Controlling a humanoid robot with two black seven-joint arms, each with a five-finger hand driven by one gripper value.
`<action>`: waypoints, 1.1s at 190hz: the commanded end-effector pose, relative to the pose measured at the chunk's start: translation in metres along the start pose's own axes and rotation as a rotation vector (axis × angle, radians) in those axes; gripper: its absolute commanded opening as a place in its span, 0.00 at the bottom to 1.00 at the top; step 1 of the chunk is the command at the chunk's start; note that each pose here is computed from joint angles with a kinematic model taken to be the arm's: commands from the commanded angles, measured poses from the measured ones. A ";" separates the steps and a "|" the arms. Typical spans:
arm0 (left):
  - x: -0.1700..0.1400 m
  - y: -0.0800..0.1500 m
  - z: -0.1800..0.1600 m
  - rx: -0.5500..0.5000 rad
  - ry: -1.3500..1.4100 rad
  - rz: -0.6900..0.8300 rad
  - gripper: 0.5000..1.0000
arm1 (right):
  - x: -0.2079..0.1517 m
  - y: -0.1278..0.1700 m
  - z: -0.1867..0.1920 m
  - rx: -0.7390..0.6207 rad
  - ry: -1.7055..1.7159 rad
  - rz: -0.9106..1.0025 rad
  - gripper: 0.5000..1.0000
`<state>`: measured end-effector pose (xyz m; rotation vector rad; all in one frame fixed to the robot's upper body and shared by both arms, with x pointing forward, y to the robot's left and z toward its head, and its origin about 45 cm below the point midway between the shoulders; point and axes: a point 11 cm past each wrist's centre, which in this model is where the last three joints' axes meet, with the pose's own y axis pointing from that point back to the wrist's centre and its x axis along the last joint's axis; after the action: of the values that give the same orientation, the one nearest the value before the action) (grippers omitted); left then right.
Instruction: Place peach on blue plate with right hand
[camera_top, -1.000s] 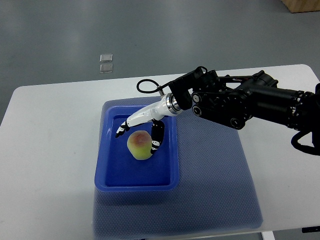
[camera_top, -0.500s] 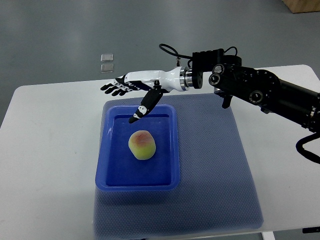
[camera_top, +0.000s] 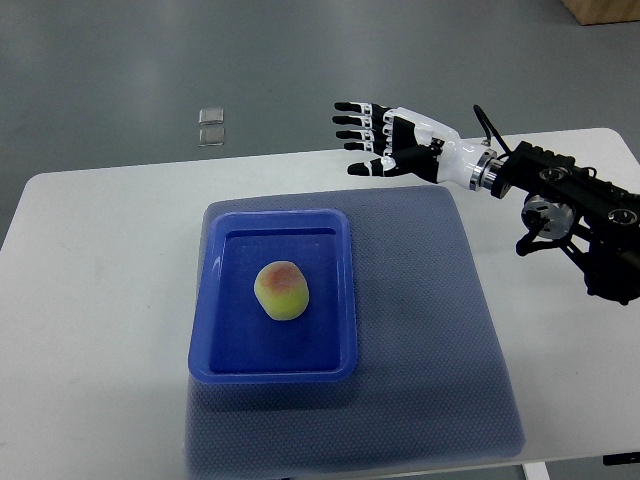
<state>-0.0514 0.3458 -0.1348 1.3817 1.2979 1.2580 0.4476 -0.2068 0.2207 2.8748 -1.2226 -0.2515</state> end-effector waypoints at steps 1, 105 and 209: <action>0.000 0.000 0.000 0.000 0.000 0.000 1.00 | 0.013 0.015 0.015 0.004 -0.118 0.076 0.85; 0.000 0.000 0.000 0.000 0.000 0.000 1.00 | 0.044 0.047 0.057 -0.028 -0.281 0.248 0.85; 0.000 0.000 0.000 0.000 0.000 0.000 1.00 | 0.041 0.054 0.064 -0.034 -0.297 0.222 0.86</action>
<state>-0.0514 0.3458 -0.1348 1.3816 1.2979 1.2580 0.4280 -0.2699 0.1536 2.6953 -1.5620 -0.7028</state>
